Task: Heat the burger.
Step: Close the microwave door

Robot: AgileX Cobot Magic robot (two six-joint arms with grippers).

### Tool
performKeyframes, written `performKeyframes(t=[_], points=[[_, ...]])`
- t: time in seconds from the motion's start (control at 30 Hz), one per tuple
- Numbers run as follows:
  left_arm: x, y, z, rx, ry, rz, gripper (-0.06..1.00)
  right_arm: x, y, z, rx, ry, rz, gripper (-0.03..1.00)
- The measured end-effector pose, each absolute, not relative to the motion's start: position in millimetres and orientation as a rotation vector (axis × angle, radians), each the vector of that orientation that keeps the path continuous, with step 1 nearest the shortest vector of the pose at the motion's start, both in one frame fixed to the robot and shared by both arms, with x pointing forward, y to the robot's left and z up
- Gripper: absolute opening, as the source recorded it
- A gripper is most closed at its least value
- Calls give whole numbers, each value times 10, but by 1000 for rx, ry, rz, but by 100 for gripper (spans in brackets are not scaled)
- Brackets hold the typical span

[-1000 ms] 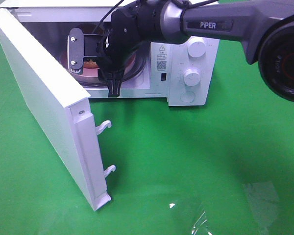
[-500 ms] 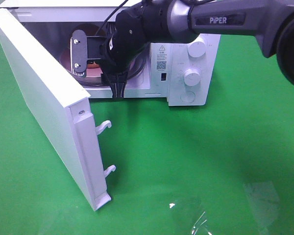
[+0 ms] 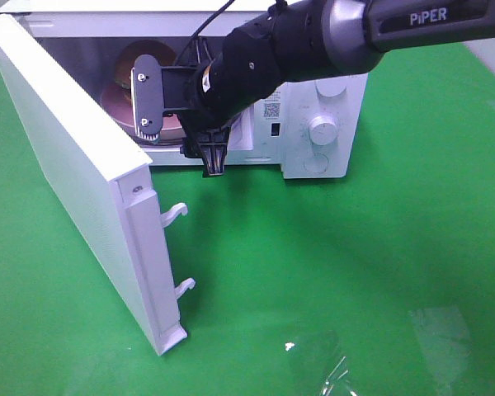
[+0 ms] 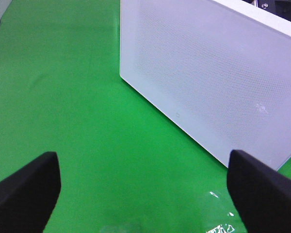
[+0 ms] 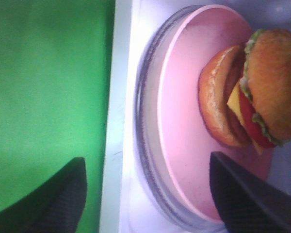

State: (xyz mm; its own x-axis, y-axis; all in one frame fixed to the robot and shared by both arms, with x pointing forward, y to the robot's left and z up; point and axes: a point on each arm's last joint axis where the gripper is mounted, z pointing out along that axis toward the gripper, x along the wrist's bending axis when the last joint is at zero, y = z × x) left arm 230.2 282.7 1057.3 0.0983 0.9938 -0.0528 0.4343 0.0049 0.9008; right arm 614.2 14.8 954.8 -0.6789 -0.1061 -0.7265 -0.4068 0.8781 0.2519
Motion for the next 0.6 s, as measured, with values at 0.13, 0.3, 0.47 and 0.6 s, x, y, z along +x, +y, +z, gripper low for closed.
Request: performKeyframes(t=[0.13, 0.3, 0.47, 0.6], points=[[2302, 2827, 10573, 1555, 1456, 859, 85, 6058, 81, 9539, -379, 2296, 510, 71], [2302, 2827, 10573, 1555, 1456, 859, 85, 5991, -35, 9564, -370, 2307, 502, 72], [2302, 2827, 10573, 1555, 1456, 859, 85, 5903, -189, 9632, -356, 2301, 503, 72], [2302, 2827, 10573, 1555, 1456, 859, 85, 5840, -314, 9676, -337, 2298, 505, 72]])
